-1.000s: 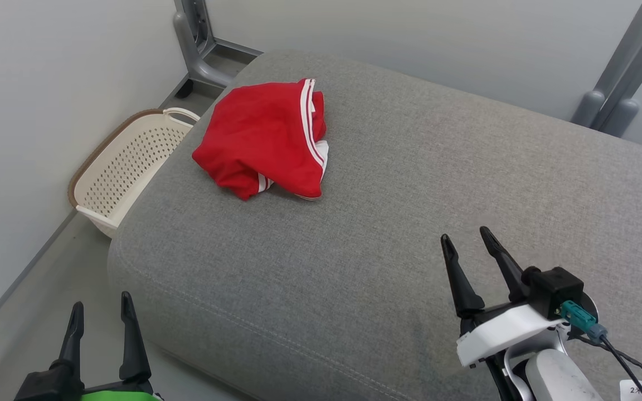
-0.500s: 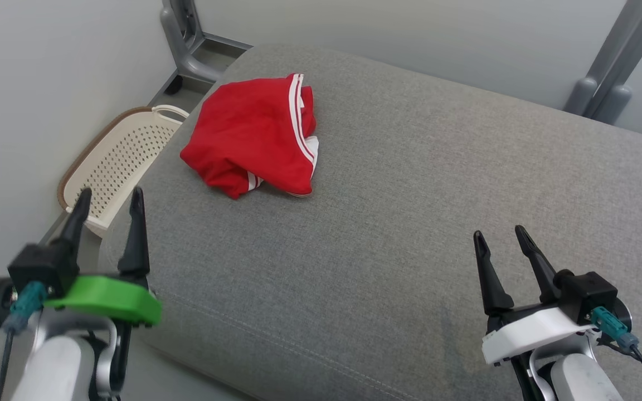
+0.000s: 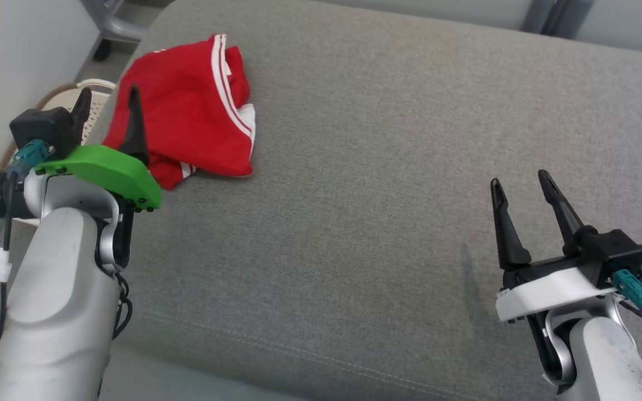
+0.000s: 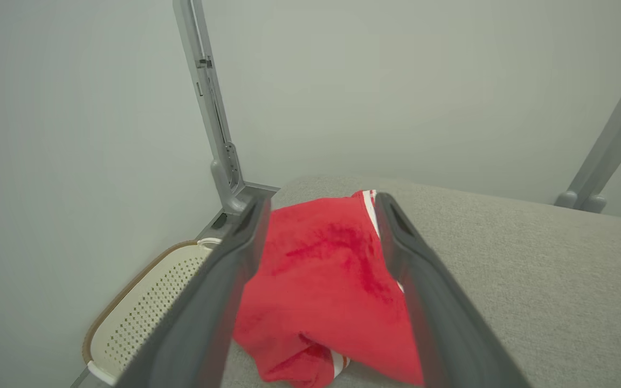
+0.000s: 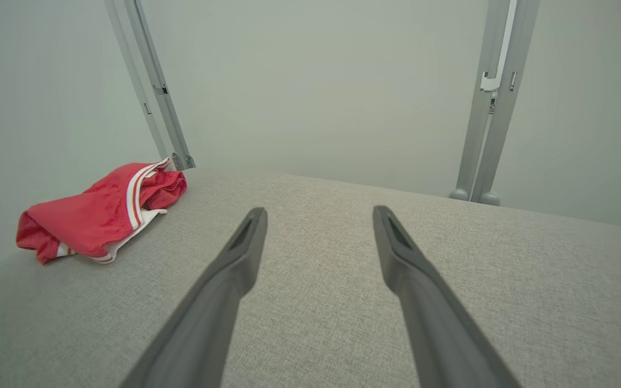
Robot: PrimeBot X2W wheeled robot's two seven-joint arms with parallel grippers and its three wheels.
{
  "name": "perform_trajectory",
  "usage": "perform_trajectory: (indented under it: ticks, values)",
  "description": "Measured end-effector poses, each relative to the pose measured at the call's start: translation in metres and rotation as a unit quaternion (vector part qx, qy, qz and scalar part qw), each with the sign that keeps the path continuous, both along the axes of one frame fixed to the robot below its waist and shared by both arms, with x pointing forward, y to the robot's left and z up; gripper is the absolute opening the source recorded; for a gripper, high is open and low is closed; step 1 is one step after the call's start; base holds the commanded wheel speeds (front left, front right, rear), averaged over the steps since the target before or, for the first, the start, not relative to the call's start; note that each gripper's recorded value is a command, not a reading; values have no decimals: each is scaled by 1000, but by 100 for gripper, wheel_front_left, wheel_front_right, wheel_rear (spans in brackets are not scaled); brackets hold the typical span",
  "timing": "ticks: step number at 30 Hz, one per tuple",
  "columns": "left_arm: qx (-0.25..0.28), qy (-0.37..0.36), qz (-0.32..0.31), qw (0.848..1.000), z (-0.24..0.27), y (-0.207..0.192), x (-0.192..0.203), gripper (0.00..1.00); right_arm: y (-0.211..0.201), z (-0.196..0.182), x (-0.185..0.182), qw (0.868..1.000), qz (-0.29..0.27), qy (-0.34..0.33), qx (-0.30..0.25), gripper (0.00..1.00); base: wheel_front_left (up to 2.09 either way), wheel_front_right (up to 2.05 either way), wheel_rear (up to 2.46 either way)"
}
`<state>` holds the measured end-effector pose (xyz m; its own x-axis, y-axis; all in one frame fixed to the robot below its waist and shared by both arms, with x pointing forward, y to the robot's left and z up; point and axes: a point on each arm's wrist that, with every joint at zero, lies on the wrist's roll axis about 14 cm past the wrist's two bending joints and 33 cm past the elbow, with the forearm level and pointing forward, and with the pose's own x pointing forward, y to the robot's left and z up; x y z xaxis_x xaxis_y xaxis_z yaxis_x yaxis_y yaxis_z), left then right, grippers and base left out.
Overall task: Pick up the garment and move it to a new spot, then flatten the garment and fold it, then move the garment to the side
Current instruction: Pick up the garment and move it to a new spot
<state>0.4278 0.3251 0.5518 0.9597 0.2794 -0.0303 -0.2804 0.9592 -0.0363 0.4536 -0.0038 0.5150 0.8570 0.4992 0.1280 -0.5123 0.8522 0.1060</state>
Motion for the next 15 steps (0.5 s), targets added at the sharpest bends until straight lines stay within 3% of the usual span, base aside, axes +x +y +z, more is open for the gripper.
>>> perform_trajectory:
  ticks: [15]
  values:
    - [-47, 121, -39, 991, -117, -42, 82, 100, -49, -41, 27, 997, -64, 37, -22, 100, 0, 0, 0]
